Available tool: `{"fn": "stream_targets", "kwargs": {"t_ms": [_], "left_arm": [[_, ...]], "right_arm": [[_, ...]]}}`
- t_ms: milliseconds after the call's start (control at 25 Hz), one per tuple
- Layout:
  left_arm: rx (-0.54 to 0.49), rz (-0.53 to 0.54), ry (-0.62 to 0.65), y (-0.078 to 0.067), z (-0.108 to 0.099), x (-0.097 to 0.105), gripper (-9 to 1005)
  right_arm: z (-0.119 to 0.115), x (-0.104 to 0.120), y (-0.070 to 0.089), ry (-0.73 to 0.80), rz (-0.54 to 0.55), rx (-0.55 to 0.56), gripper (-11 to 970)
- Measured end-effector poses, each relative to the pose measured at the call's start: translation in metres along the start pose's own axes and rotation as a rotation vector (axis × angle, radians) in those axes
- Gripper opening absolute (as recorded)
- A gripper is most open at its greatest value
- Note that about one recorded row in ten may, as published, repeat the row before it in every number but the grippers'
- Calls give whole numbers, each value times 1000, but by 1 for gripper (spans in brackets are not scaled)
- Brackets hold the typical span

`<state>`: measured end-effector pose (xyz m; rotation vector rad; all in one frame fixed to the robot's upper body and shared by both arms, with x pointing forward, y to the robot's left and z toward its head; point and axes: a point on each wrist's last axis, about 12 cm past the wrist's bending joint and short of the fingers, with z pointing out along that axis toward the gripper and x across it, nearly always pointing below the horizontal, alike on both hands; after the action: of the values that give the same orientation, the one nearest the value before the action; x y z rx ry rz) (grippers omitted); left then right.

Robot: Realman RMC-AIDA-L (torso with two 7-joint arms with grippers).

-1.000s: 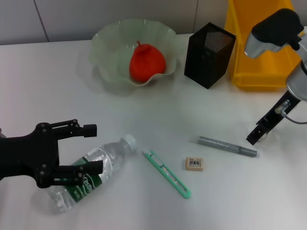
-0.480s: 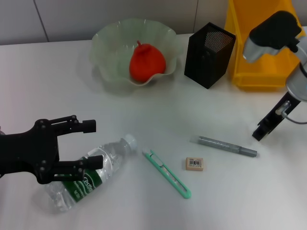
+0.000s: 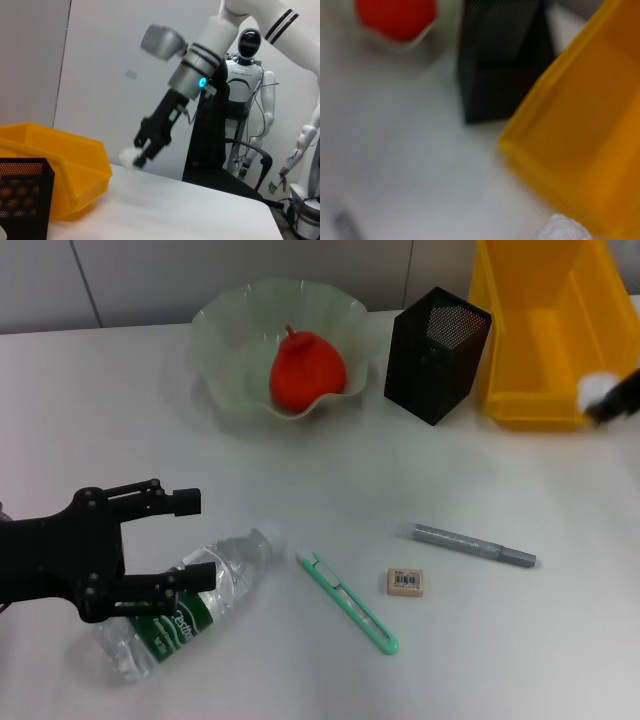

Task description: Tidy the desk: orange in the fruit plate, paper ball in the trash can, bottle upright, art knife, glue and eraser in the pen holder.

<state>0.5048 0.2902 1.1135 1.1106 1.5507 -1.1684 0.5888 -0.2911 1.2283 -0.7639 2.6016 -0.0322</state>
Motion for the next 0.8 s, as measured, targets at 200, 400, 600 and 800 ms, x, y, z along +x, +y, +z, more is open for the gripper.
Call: {"fn": "stream_targets", "kwargs": {"t_ms": [200, 400, 600, 800], "left_arm": [[-9, 0, -4, 1, 0, 0, 825], [-28, 0, -16, 2, -2, -1, 825], [-49, -6, -35, 3, -5, 0, 824], [-66, -17, -57, 1, -7, 2, 824]], "right_arm": [[-5, 4, -22, -154, 15, 65, 358], [29, 7, -37, -226, -1, 70, 368], [62, 7, -51, -323, -11, 79, 381], [73, 6, -62, -402, 22, 27, 395]]}}
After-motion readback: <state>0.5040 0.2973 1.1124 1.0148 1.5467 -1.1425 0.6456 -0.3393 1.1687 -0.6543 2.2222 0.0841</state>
